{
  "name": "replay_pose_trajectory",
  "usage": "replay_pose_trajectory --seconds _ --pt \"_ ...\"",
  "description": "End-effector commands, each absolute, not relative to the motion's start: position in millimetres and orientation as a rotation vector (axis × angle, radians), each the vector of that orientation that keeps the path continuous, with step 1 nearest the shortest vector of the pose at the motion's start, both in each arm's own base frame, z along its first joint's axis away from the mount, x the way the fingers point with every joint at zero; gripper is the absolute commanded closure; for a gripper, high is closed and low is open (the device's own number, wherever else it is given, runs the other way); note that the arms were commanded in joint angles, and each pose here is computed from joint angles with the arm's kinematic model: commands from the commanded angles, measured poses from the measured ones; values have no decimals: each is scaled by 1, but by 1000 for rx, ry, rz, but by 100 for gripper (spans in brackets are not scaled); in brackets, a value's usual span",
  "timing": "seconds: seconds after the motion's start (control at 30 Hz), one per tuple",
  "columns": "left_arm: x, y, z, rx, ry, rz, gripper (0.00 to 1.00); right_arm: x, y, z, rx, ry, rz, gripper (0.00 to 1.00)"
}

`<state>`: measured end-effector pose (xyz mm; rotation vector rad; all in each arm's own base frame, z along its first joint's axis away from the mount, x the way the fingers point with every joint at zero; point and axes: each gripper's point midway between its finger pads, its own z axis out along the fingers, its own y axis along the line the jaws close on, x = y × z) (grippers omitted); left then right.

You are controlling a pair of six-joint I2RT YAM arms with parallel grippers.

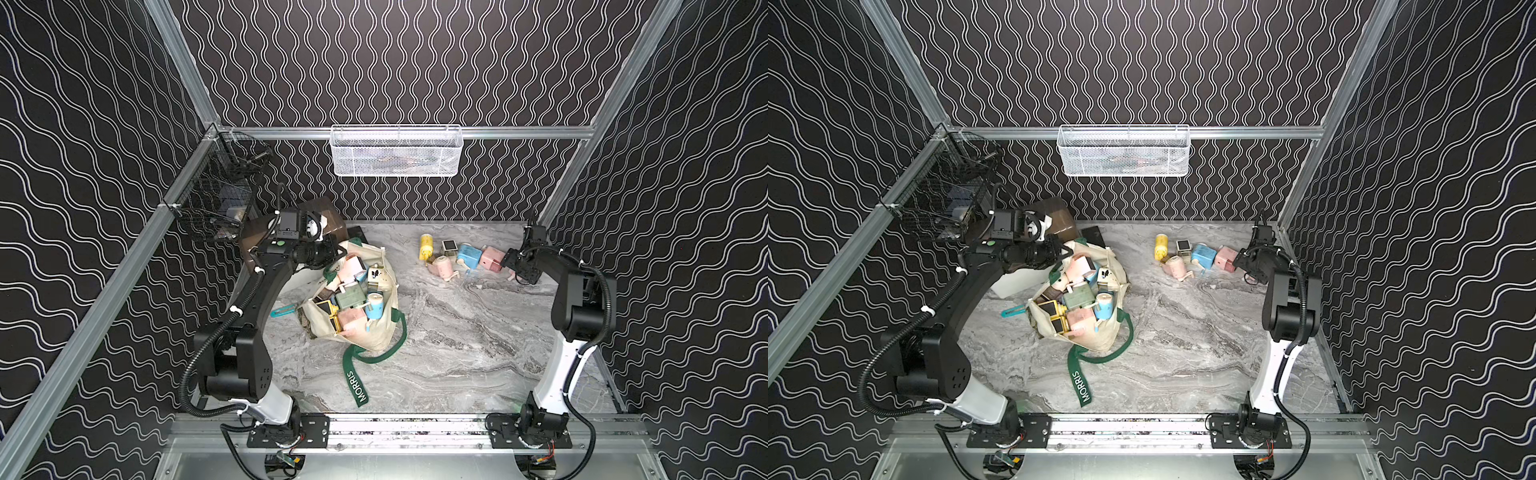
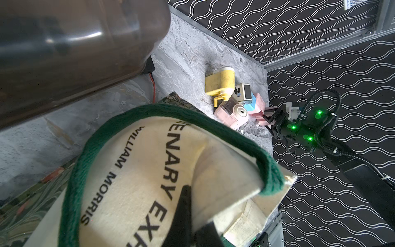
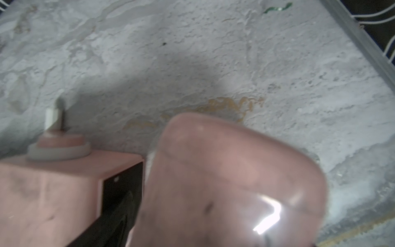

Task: Take out the pencil sharpeners from the tote bags
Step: Place the pencil sharpener at the center of the board.

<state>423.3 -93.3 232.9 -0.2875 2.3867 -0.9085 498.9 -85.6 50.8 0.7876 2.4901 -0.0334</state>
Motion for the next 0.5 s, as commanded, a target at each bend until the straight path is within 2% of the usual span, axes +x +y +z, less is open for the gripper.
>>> replay_pose_trajectory --seconds 0.0,0.27,0.37,0.47 --pt "418 -96 235 -284 2396 -936 100 499 -87 72 800 2449 -70 10" --pt "418 -96 234 -284 2397 -931 100 486 -83 156 883 2237 -23 6" --pt "418 -96 234 -285 2397 -929 100 482 -54 193 829 2150 79 6" --pt "418 -95 234 -285 2397 -923 100 477 1 230 674 2107 144 8"
